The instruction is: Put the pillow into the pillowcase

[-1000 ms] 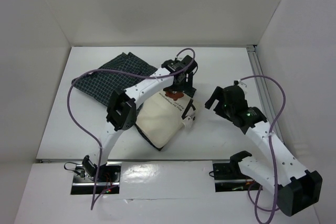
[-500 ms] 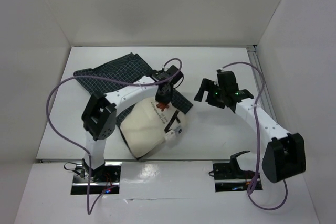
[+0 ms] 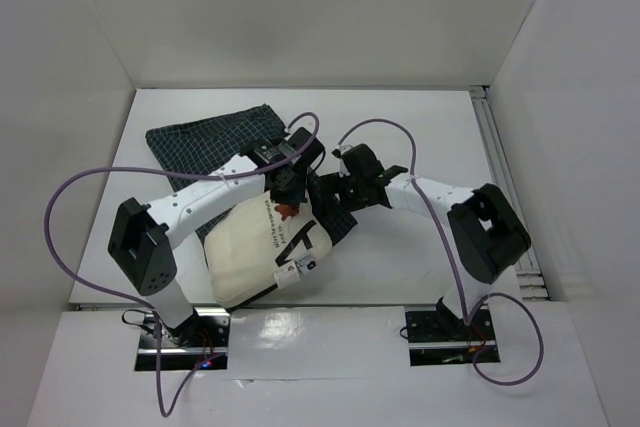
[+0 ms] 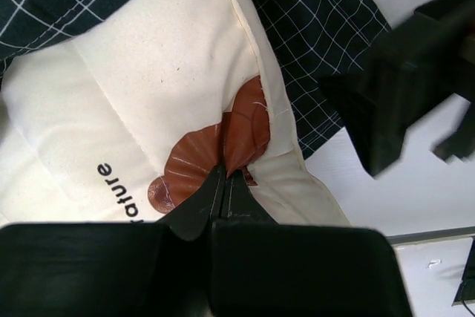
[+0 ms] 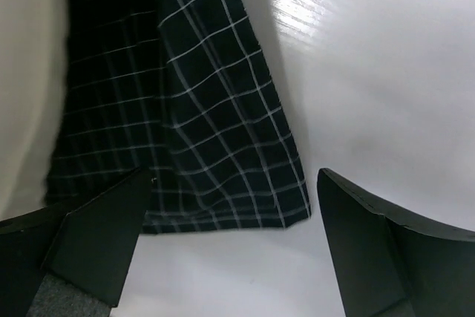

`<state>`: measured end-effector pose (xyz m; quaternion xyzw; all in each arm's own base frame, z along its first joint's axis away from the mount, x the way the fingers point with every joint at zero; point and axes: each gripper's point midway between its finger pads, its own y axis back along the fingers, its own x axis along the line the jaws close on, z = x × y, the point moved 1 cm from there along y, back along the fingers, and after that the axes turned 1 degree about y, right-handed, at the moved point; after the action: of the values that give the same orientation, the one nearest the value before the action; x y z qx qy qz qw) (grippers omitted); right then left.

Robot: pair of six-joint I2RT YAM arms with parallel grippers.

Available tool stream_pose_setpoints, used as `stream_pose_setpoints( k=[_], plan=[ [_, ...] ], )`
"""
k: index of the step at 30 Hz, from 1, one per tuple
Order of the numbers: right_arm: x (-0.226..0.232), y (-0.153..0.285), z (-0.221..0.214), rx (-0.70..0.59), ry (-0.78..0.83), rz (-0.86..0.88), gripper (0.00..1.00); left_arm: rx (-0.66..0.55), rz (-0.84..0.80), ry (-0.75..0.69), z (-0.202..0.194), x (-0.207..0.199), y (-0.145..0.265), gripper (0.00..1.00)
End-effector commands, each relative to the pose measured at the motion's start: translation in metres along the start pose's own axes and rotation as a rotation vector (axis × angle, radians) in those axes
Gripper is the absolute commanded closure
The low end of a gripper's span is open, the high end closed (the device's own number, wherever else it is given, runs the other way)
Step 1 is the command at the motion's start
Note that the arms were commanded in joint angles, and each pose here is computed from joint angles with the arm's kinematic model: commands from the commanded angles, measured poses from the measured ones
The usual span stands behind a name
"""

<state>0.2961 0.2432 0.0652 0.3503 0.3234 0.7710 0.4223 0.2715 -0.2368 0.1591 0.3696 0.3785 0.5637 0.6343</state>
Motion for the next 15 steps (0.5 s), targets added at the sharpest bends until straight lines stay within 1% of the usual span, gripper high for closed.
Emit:
stream_pose_setpoints(
  k=[1, 3, 7, 8, 9, 11, 12, 13, 14, 15],
  plan=[
    [0.012, -0.011, 0.037, -0.120, 0.089, 0.047, 0.01, -0.067, -0.021, 0.011, 0.009, 0.006, 0.026, 1.00],
    [0.012, -0.019, 0.045, -0.145, 0.122, 0.052, 0.01, -0.078, -0.029, 0.014, 0.010, 0.008, 0.034, 1.00],
    [0.017, -0.035, 0.062, -0.189, 0.138, 0.071, 0.01, -0.085, -0.035, 0.016, 0.009, 0.010, 0.040, 1.00],
    [0.020, -0.039, 0.062, -0.194, 0.141, 0.093, 0.02, -0.094, -0.042, 0.019, 0.010, 0.011, 0.044, 1.00],
    [0.029, -0.044, 0.061, -0.184, 0.149, 0.153, 0.06, -0.095, -0.042, 0.019, 0.010, 0.011, 0.044, 1.00],
    [0.035, -0.047, 0.065, -0.190, 0.140, 0.207, 0.25, -0.099, -0.033, 0.029, 0.009, 0.014, 0.045, 1.00],
    [0.045, -0.045, 0.066, -0.194, 0.141, 0.262, 0.52, -0.100, -0.033, 0.029, 0.009, 0.014, 0.045, 1.00],
    [0.051, -0.043, 0.071, -0.214, 0.139, 0.294, 0.72, -0.100, -0.033, 0.029, 0.009, 0.014, 0.045, 1.00],
    [0.049, -0.039, 0.072, -0.223, 0.136, 0.309, 0.90, -0.106, -0.024, 0.029, 0.010, 0.015, 0.044, 1.00],
    [0.050, -0.028, 0.076, -0.237, 0.105, 0.322, 1.00, -0.115, -0.026, 0.040, 0.014, 0.016, 0.044, 1.00]
  ],
)
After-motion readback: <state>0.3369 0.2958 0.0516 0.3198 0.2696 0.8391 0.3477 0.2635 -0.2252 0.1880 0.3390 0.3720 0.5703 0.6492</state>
